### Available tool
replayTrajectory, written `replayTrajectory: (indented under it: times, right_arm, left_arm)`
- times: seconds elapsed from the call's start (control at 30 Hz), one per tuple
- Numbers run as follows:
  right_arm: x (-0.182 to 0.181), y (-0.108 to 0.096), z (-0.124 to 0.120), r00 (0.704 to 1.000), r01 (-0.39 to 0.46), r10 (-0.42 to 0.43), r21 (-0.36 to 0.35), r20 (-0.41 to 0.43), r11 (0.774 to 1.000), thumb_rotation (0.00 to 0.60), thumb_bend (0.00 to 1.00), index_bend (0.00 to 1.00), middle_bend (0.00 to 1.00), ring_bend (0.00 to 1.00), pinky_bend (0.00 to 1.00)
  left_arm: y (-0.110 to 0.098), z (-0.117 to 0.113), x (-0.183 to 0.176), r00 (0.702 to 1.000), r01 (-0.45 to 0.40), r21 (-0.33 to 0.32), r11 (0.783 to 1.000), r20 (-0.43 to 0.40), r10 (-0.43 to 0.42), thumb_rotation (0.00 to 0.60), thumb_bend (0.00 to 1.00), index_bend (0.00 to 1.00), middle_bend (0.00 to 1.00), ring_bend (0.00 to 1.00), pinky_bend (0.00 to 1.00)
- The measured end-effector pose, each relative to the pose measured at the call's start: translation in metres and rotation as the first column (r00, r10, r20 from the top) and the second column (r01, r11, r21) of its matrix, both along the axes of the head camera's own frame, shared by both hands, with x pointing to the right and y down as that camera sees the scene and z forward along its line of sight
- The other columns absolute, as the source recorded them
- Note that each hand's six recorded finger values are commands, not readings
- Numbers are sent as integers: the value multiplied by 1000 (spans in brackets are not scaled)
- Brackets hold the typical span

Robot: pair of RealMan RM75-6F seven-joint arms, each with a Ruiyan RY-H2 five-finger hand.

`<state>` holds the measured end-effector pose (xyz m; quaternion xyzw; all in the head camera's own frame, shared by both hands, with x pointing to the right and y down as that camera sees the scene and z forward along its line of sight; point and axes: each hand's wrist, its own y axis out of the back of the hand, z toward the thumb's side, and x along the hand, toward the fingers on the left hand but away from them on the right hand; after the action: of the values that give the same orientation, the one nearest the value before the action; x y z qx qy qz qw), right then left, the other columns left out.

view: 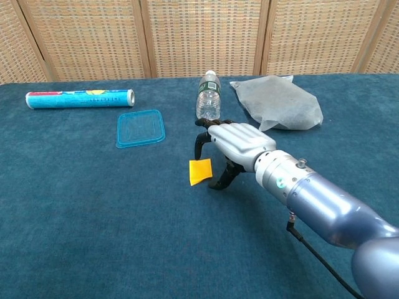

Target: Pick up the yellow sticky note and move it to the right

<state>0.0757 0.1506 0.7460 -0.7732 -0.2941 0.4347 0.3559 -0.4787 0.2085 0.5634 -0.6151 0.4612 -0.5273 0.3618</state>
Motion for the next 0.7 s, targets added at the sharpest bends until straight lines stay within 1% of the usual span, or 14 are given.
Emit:
replayTrajectory:
  times: [0.2, 0.4, 0.53, 0.7]
  right_arm:
    - [-2, -2, 8, 1000, 1, -1, -8, -11, 1000, 600, 349, 432, 36, 0, 0]
    - [-4, -3, 13, 1000, -1, 1, -15, -13, 1000, 600, 342, 464, 57, 0, 0]
    - [-6, -4, 15, 1000, -2, 2, -16, -13, 1000, 600, 364, 485, 68, 0, 0]
    - [-10, -5, 18, 1000, -5, 5, -17, -12, 1000, 600, 370, 488, 73, 0, 0]
  left_arm:
    - [-1, 2, -1, 1000, 3, -6, 1000, 6, -3, 600, 169, 0, 0, 0, 36]
    - [-1, 3, -2, 1000, 6, -7, 1000, 8, -6, 600, 169, 0, 0, 0, 36]
    - [-1, 4, -2, 1000, 6, -10, 1000, 9, -6, 600, 170, 0, 0, 0, 36]
    - [-2, 4, -2, 1000, 6, -11, 1000, 7, -6, 600, 169, 0, 0, 0, 36]
